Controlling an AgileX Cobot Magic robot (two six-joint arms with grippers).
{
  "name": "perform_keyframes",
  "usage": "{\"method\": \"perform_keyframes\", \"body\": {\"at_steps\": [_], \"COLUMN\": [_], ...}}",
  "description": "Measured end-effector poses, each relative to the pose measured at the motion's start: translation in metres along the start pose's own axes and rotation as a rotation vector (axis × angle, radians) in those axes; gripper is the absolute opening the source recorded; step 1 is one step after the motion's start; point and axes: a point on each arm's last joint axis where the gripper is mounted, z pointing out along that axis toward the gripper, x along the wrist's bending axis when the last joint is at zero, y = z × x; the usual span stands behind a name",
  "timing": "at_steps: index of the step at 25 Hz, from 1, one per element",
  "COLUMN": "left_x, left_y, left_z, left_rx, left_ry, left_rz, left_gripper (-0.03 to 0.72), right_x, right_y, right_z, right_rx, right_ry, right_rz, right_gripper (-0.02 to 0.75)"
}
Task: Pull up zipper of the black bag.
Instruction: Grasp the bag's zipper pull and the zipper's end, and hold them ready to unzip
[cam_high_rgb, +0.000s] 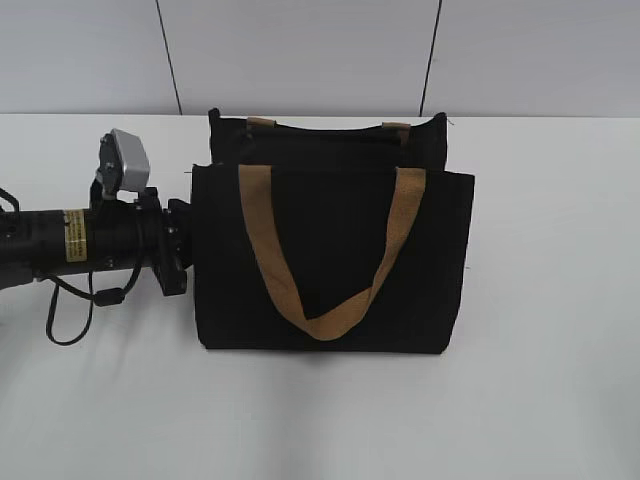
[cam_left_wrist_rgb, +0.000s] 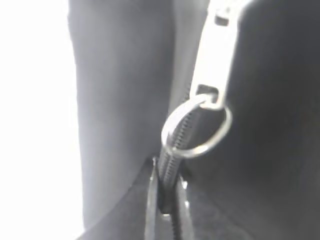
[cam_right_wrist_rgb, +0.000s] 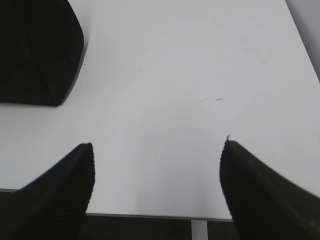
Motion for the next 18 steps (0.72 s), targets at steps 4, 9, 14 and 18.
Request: {"method": "perform_keyframes", "body": {"at_steps": [4, 9, 14, 18], "left_x": [-0.003, -0.009, -0.014, -0.019], "left_y": [0.011, 0.035, 0.07, 0.096], "left_z": [-0.009, -0.031, -0.049, -0.06], "left_rx": [0.048, 0.066, 0.06, 0.04], "left_ry": [0.068, 0.24, 0.346, 0.39], "left_rz": [0.01, 0.038, 0.171, 0.204], "left_gripper": [0.023, 0.023, 0.022, 0.022], "right_x": [0.0, 0.0, 0.0, 0.0], "right_y": [0.0, 0.0, 0.0, 0.0], "right_z": [0.0, 0.0, 0.0, 0.0], "right_rx": [0.0, 0.0, 0.0, 0.0], "right_ry": [0.0, 0.0, 0.0, 0.003], "right_rz": [0.0, 0.0, 0.0, 0.002], "right_gripper": [0.593, 0.593, 0.593, 0.593]}}
